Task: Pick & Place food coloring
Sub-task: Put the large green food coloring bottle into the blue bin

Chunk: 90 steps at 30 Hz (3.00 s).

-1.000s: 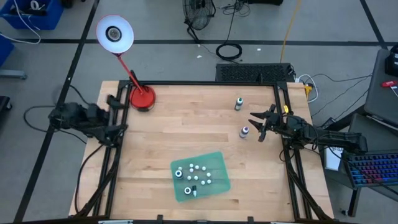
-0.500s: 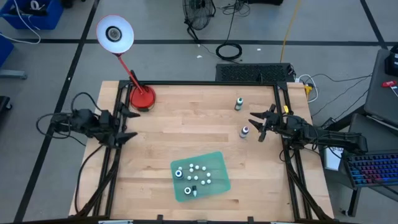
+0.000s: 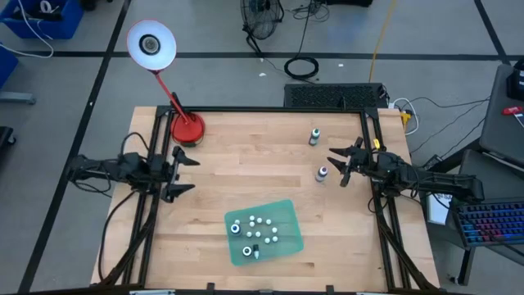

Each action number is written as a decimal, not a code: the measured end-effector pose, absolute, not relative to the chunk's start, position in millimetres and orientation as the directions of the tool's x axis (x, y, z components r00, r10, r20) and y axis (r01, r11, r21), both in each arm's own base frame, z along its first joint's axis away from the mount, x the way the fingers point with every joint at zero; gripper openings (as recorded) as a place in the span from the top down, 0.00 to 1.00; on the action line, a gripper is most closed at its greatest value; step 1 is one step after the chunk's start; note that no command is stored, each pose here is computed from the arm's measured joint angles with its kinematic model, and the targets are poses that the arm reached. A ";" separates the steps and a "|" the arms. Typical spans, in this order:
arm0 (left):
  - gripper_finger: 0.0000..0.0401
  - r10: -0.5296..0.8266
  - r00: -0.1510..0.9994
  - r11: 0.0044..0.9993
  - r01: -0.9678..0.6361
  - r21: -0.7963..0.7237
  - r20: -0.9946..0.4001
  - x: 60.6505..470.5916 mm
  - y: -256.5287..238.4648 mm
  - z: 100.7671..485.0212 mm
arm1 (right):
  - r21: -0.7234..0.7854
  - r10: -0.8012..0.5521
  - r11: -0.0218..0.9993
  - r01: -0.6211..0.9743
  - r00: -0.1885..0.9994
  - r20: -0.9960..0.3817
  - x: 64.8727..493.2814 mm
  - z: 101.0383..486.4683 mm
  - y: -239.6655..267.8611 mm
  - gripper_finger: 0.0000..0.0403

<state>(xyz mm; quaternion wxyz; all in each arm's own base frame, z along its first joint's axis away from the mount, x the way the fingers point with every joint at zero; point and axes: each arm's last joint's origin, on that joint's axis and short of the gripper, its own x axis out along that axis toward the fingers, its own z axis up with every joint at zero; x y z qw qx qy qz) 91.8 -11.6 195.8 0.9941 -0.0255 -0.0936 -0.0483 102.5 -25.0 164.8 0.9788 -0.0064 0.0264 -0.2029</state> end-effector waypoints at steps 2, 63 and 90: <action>0.09 -0.086 0.983 0.994 0.095 -0.050 0.165 92.4 -10.9 193.3 | -0.023 -0.398 0.918 0.397 0.916 -0.049 102.5 164.8 -25.0 0.65; 0.09 -0.058 0.998 0.997 0.056 -0.056 -0.026 93.9 -8.9 174.9 | -0.020 -0.644 0.639 0.769 0.520 -0.560 157.9 290.1 -59.4 0.46; 0.09 -0.058 0.998 0.997 0.056 -0.056 -0.027 93.9 -8.8 174.9 | -0.113 -0.182 0.620 0.777 0.002 -0.983 272.1 219.9 -185.4 0.31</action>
